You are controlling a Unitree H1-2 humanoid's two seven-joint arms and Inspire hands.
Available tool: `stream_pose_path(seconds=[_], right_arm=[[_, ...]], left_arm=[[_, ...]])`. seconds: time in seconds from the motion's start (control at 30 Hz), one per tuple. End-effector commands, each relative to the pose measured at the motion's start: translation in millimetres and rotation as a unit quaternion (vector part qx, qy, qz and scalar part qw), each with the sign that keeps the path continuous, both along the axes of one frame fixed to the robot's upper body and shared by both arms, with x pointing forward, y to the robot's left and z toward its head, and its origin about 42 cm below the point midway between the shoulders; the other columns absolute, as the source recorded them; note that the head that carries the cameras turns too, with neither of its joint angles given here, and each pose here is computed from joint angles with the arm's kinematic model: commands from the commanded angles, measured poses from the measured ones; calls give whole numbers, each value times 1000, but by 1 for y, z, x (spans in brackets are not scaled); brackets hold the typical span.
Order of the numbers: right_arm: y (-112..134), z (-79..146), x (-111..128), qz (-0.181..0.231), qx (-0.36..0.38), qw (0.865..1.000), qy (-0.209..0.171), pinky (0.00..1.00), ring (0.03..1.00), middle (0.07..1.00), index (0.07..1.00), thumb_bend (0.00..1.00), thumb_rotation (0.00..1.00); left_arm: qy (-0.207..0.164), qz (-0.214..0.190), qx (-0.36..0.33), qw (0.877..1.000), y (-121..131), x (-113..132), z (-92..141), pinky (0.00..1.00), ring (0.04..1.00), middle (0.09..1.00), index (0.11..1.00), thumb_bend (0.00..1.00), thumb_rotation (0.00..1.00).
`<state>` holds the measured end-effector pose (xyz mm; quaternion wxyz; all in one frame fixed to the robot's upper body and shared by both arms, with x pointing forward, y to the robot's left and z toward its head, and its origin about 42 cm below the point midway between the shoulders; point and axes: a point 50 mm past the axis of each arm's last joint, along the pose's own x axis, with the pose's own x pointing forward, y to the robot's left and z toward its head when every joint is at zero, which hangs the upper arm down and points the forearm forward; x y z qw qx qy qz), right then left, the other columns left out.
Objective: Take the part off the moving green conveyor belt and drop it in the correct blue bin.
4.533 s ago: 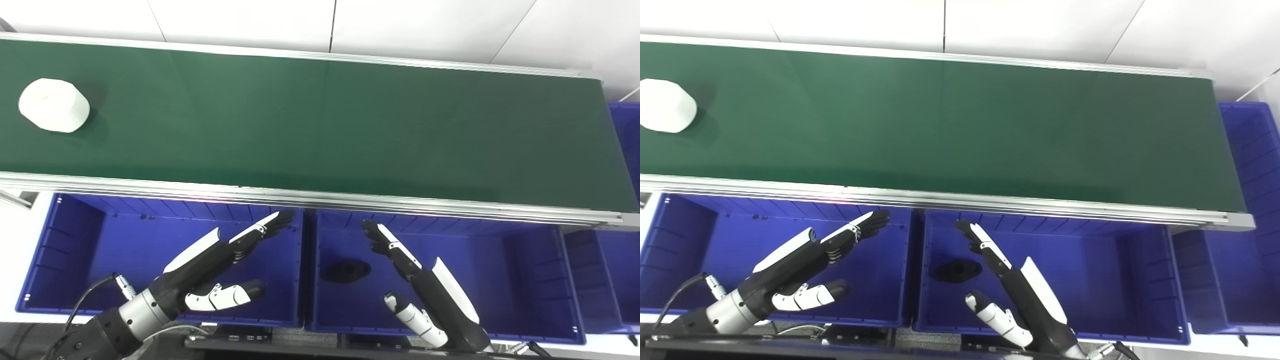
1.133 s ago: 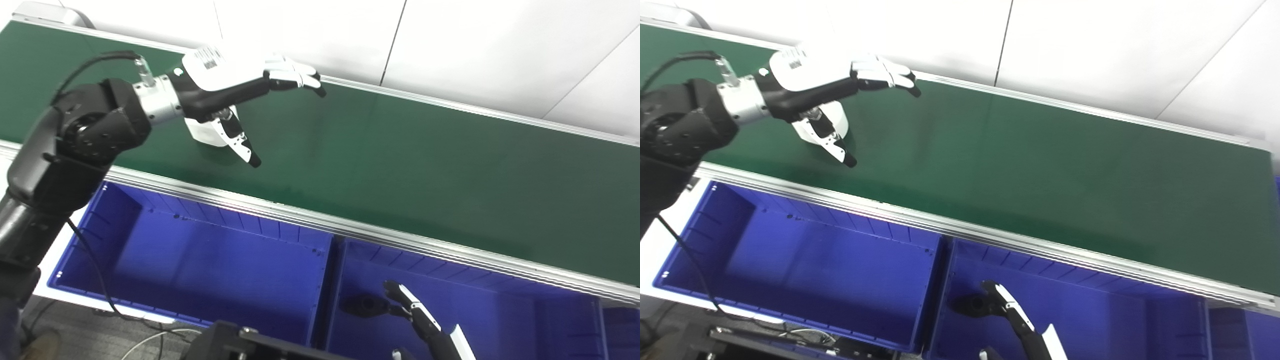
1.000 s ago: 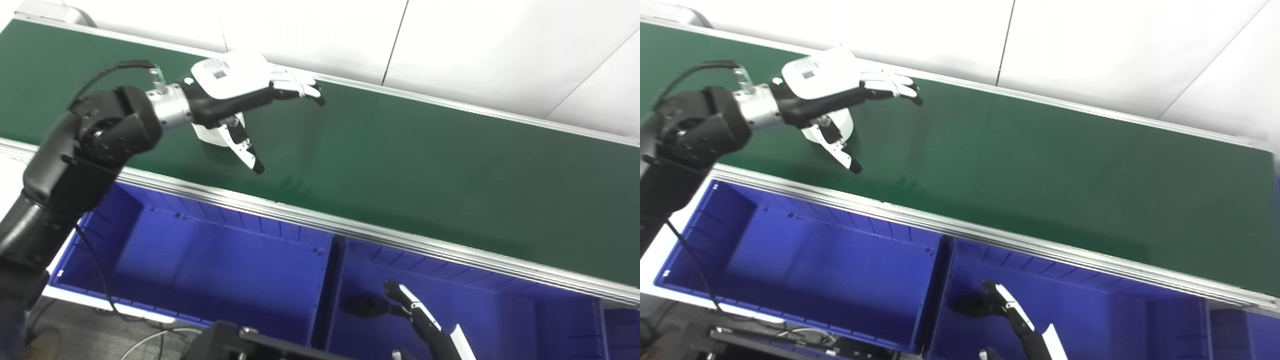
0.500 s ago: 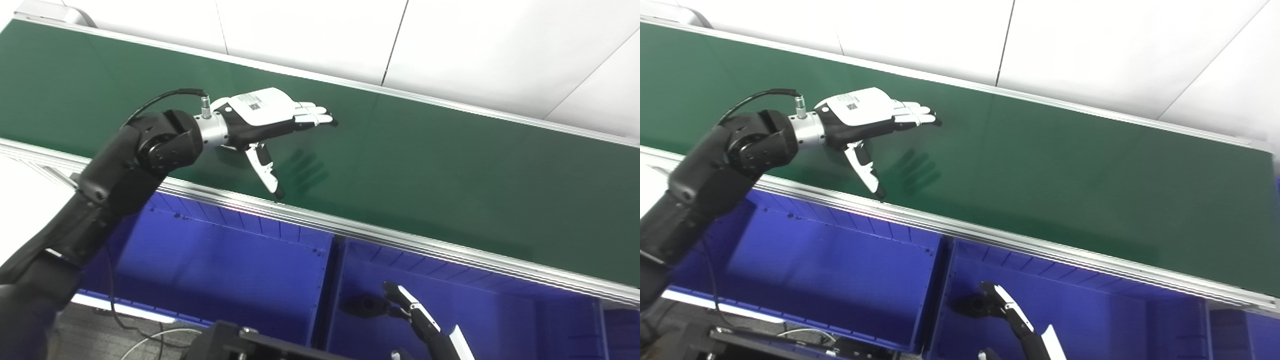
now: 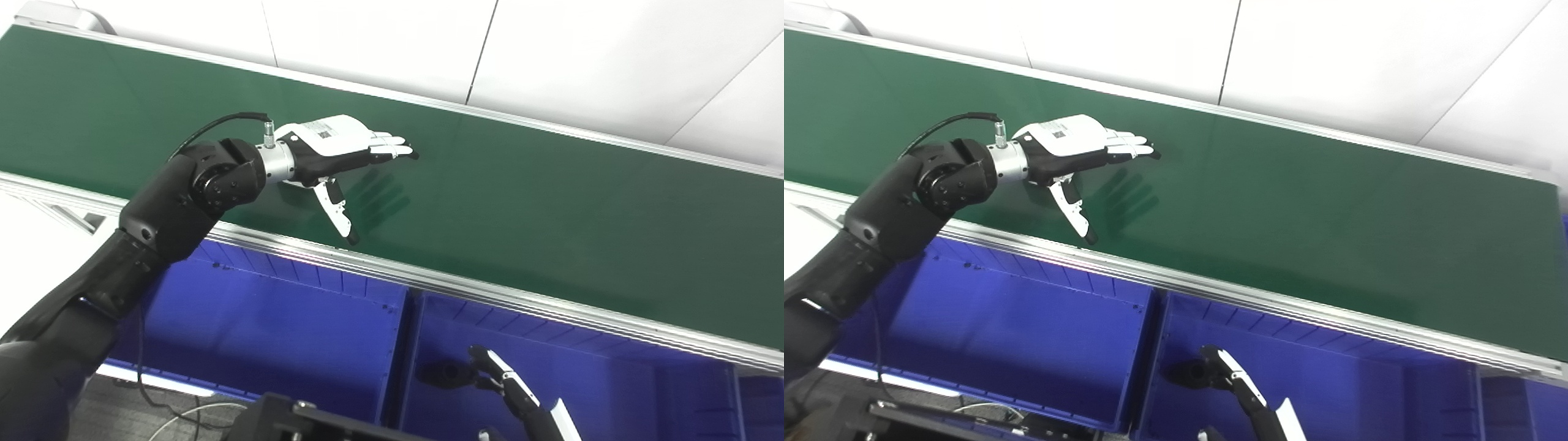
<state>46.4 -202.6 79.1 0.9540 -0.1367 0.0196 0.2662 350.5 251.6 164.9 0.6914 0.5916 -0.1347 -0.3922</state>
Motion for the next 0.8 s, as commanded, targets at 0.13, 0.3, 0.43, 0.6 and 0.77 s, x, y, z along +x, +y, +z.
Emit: stream_pose_path(seconds=[0.13,0.3,0.43,0.6,0.77], right_arm=[[4,8,-3,3,13,1000,-25,794,887,924,889,534,851],[5,6,-3,2,14,1000,-24,795,887,926,889,537,858],[6,7,-4,3,14,1000,-23,795,888,928,890,543,861],[7,9,-5,3,13,1000,-21,793,888,931,893,531,854],[7,8,-6,3,15,1000,-21,796,890,931,893,524,845]], left_arm=[[-42,-4,6,999,4,9,26,923,959,985,941,1000,440],[-63,-10,6,998,8,11,32,916,946,973,921,1000,420],[-61,-7,4,998,11,14,35,933,952,972,918,1000,412],[-62,0,3,998,13,16,38,939,951,967,910,1000,373],[-60,11,1,998,17,20,34,902,942,967,904,1000,321]])
